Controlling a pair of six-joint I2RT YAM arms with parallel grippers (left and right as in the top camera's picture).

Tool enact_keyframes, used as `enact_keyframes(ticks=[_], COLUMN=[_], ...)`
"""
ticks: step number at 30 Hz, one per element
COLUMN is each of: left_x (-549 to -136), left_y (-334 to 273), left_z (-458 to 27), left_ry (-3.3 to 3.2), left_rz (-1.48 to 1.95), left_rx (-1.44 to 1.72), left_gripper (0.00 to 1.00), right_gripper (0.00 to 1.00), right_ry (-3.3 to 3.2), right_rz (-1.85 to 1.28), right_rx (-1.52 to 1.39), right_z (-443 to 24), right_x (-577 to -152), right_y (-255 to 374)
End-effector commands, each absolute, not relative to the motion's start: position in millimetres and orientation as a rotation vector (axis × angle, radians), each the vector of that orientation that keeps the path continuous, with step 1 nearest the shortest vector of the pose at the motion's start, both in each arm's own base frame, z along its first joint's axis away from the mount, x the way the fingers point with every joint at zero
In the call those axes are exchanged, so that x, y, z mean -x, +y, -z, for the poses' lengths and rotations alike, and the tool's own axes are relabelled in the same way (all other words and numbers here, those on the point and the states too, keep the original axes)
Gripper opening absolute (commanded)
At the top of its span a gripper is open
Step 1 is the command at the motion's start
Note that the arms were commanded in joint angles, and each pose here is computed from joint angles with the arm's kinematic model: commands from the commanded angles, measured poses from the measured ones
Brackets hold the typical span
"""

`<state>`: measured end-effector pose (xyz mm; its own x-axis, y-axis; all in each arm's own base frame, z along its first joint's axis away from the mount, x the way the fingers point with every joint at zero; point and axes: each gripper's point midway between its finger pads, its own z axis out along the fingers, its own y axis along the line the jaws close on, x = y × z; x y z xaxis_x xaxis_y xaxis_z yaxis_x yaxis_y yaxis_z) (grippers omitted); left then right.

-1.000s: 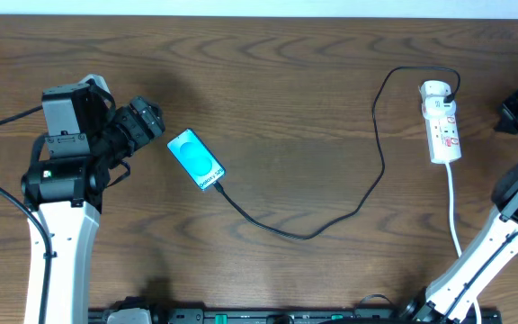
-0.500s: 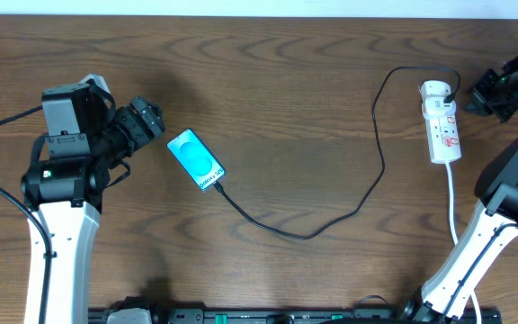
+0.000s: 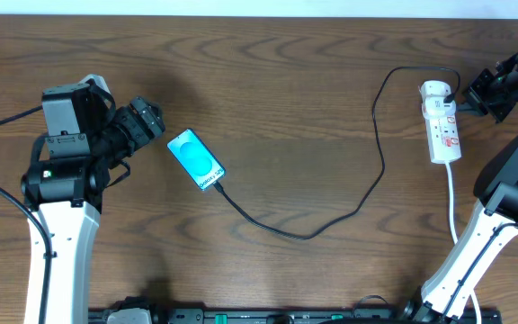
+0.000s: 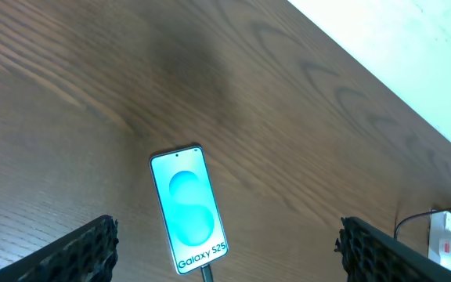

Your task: Plug charger to phone and switch on socket

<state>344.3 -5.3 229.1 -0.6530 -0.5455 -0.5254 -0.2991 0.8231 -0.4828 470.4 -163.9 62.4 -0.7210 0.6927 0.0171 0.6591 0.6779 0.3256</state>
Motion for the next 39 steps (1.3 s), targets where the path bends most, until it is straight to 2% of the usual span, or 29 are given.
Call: enact_keyframes(ticks=[1,39], left_x=[-345,-345], left_y=[-1,-1], left_z=[-228,-228], left_ry=[2.317,2.317], left_rz=[0.444,0.445], left_rx=[0.617,0.617], left_gripper=[0.91,0.91], right_gripper=[0.01,0.01], right_ry=[2.746,2.829], right_rz=[-0.476,-0.389], right_rx=[-1.045,-1.008], right_z=[-85,-79], right_x=[-476,-460], right_y=[-165,-168])
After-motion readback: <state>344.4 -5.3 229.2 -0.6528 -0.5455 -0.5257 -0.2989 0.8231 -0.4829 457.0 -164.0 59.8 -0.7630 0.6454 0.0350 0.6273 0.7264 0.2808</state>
